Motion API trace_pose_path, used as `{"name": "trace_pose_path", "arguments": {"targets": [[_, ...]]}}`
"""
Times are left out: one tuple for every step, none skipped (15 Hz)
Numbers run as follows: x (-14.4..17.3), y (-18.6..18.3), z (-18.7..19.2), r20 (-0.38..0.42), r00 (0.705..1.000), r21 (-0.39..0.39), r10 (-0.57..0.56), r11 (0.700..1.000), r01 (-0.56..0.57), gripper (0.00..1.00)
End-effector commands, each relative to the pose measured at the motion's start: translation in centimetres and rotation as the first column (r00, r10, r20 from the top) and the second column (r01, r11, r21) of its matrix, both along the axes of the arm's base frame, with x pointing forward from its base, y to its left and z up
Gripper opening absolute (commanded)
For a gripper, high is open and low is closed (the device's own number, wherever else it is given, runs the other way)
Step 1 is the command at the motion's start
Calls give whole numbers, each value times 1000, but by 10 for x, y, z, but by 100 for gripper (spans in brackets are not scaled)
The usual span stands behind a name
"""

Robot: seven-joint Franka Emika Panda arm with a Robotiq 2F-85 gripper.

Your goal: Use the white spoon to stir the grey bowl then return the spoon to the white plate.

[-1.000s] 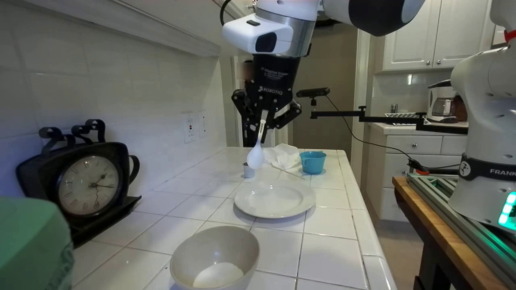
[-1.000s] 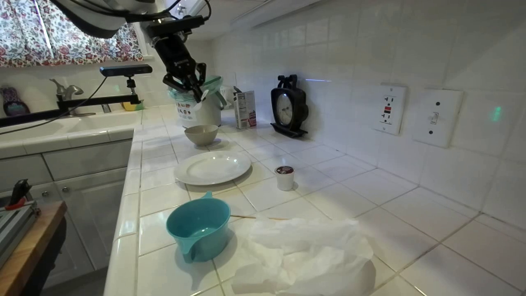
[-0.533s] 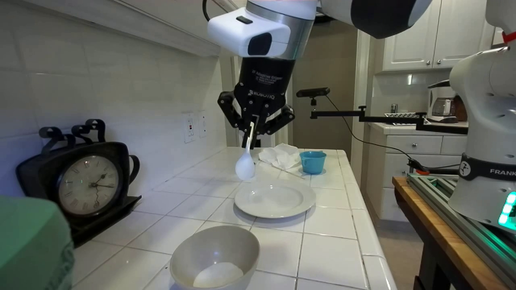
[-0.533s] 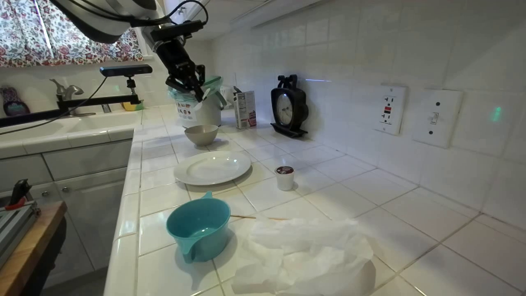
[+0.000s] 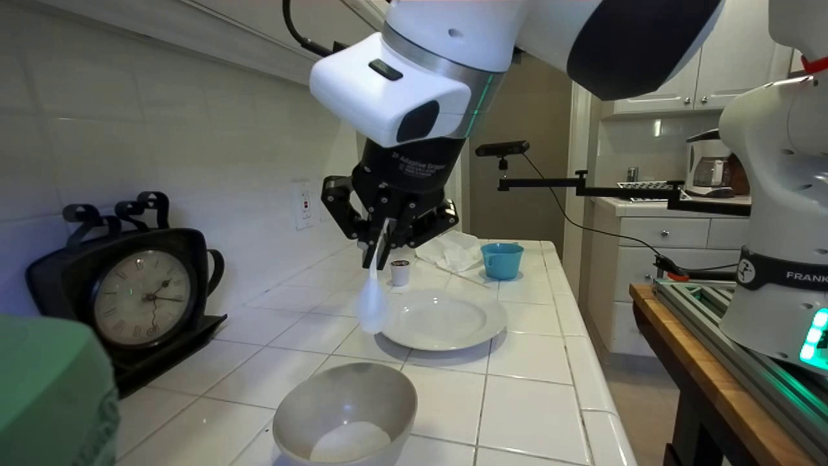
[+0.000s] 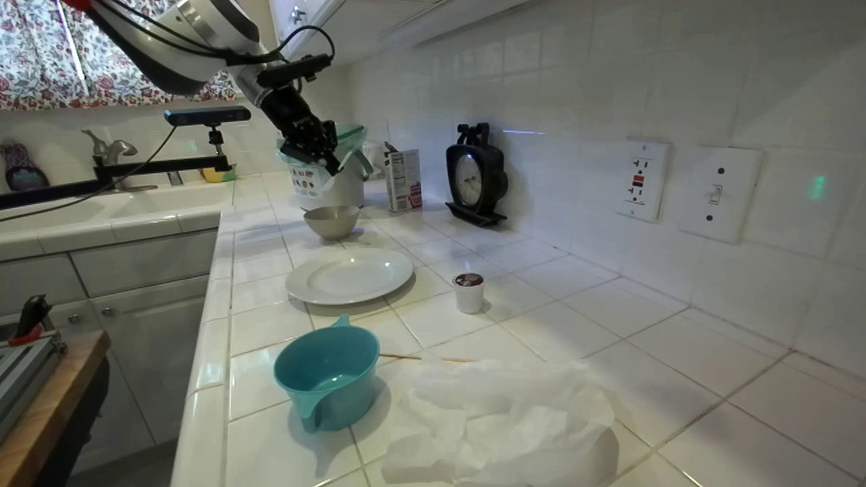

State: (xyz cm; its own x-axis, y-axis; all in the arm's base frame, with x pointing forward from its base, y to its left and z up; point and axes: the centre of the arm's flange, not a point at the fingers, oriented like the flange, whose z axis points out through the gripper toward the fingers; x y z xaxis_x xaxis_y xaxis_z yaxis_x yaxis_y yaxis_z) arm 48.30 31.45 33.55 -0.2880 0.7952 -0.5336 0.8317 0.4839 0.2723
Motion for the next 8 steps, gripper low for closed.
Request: {"name": "trace_pose_path", "arguments": {"targets": [[6,22,-14,33,998,-44,48,998,-47,3],[6,26,-20,41,997,-57,68,996,-66,3],[6,29,-24,48,995,-72,87,994,-84,3],[6,32,-28,54,993,-85,105,991,-100,3],[6,33,-33,60,991,-101,123,988,-117,3],[6,35,-37,69,988,-114,140,985,-132,3],[6,36,-42,74,985,-126,157,981,-147,3],[5,37,-46,77,982,-141,175,976,-163,3]]}}
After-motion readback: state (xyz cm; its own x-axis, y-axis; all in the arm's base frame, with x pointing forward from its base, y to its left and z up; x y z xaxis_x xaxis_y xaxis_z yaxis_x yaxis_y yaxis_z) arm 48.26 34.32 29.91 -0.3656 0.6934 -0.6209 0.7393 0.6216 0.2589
